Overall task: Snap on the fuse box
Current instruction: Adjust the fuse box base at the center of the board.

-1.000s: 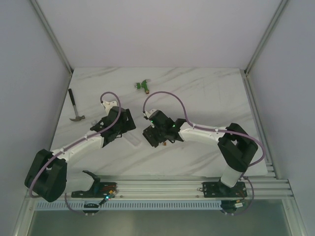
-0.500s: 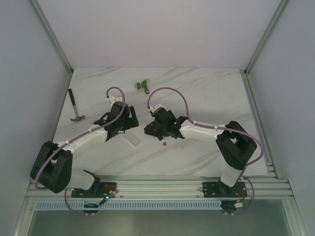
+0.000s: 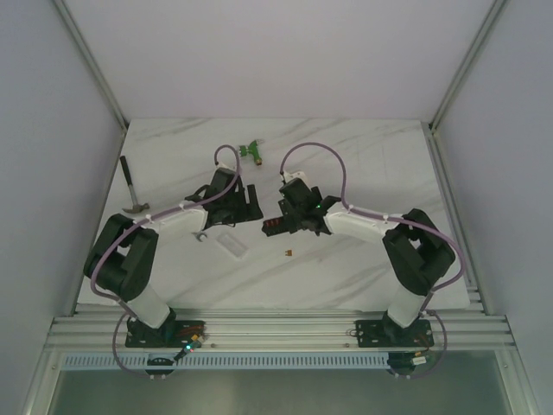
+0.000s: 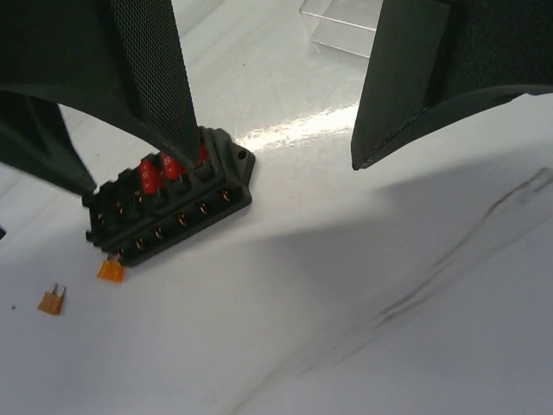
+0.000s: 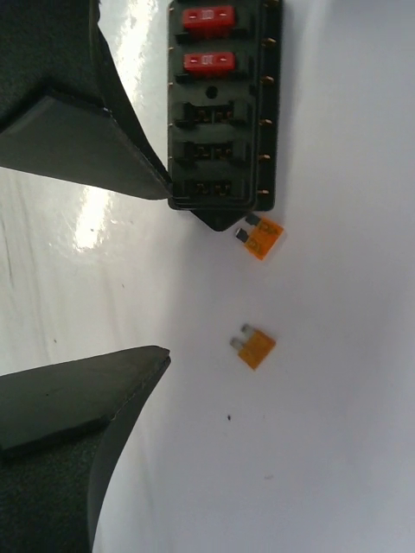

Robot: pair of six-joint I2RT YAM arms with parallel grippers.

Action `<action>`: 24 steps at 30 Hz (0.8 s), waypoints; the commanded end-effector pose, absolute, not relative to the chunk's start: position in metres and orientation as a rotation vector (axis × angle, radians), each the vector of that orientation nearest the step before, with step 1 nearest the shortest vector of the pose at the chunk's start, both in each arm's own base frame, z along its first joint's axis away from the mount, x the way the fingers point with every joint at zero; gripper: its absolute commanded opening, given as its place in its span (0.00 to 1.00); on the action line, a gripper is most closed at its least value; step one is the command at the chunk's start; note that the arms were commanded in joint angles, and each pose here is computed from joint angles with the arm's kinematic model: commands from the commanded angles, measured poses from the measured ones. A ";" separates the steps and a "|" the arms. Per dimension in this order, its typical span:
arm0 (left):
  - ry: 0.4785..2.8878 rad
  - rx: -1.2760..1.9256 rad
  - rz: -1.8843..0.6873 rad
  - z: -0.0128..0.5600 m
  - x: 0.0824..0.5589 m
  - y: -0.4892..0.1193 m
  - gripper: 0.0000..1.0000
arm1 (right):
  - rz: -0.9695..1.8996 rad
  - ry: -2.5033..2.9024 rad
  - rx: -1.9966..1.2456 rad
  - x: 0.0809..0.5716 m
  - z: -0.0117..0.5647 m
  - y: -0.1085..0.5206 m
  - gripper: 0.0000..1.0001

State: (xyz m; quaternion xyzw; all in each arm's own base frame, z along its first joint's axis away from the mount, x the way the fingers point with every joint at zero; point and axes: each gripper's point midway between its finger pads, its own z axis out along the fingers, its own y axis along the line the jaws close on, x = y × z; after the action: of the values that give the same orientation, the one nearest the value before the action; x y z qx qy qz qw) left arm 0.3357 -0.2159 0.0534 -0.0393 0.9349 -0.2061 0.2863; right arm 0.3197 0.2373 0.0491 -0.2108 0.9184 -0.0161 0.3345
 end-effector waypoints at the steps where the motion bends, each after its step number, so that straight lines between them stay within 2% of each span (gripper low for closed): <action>1: 2.500 -0.077 -0.681 0.058 0.335 -0.238 0.80 | 0.000 2.363 -0.466 0.332 0.063 0.232 0.75; 6: 2.504 -0.086 -0.732 0.059 0.333 -0.248 0.80 | 0.191 2.323 -0.526 0.329 0.081 0.252 0.78; 13: 2.507 -0.074 -0.754 0.059 0.328 -0.255 0.80 | 0.071 2.341 -0.445 0.357 0.069 0.220 0.74; 24: 2.523 -0.041 -0.840 0.057 0.316 -0.276 0.79 | 0.172 2.336 -0.604 0.366 0.052 0.248 0.70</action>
State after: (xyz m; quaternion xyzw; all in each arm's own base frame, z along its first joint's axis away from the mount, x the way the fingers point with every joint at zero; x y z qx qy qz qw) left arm 0.3174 -0.2614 0.0511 -0.0206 0.9279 -0.2821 0.2431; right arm 0.3577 0.2255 0.0415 -0.2075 0.9168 0.0315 0.3397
